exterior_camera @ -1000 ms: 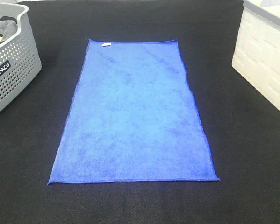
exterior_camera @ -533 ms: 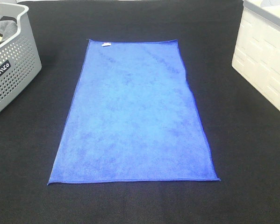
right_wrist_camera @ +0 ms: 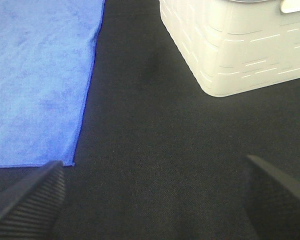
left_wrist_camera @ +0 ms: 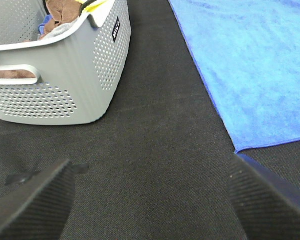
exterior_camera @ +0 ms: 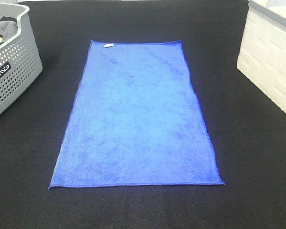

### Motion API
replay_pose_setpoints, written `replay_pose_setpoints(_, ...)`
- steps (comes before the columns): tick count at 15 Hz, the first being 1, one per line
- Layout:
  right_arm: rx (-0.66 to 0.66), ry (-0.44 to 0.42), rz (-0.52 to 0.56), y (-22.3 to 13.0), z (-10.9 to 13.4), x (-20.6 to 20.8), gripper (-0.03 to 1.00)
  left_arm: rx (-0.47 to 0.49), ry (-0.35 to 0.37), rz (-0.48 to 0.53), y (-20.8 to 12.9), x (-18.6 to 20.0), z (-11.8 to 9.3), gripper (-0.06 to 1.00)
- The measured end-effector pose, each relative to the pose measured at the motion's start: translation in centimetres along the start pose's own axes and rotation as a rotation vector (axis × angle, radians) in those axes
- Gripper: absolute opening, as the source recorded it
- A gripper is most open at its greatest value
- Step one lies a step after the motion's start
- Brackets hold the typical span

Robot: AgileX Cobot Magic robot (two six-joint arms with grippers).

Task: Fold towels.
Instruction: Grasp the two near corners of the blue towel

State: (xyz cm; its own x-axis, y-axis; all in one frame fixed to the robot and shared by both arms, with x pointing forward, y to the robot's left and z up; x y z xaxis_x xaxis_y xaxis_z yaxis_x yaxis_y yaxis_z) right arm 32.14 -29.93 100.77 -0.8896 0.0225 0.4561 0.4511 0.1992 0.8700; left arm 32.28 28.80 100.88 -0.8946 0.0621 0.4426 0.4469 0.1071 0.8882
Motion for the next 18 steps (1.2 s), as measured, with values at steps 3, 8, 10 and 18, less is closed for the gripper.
replay_pose_setpoints(3,0.0,0.0,0.0,0.0,0.0,0.0,0.88,0.0,0.0,0.0,0.0,0.0,0.0,0.79)
replay_pose_setpoints(8,0.0,0.0,0.0,0.0,0.0,0.0,0.88,0.0,-0.001,-0.014,0.3,0.1,0.0,0.79)
replay_pose_setpoints(10,0.003,-0.007,-0.003,0.1,-0.1,0.0,0.88,0.003,-0.004,-0.066,2.1,-0.1,-0.2,0.79)
replay_pose_setpoints(18,-0.075,0.108,0.192,2.3,0.8,-6.3,0.85,0.257,-0.101,-0.055,7.6,-8.5,-1.7,0.79)
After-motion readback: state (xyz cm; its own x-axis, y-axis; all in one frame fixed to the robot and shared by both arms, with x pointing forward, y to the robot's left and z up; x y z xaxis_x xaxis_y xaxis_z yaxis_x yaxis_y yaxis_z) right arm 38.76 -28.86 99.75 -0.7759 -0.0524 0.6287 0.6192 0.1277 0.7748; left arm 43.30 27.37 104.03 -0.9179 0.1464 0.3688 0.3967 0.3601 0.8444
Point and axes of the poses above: a point on each arm's last joint axis where the gripper is mounted, x pointing back along that axis away from the gripper, z along the wrist's bending axis when the last joint is at zero, y = z × x, the point moved 10 cm from there along -x, pointing out along that axis toward the gripper, and after that the axes turned 11 degrees about x, right-handed, at the moved point
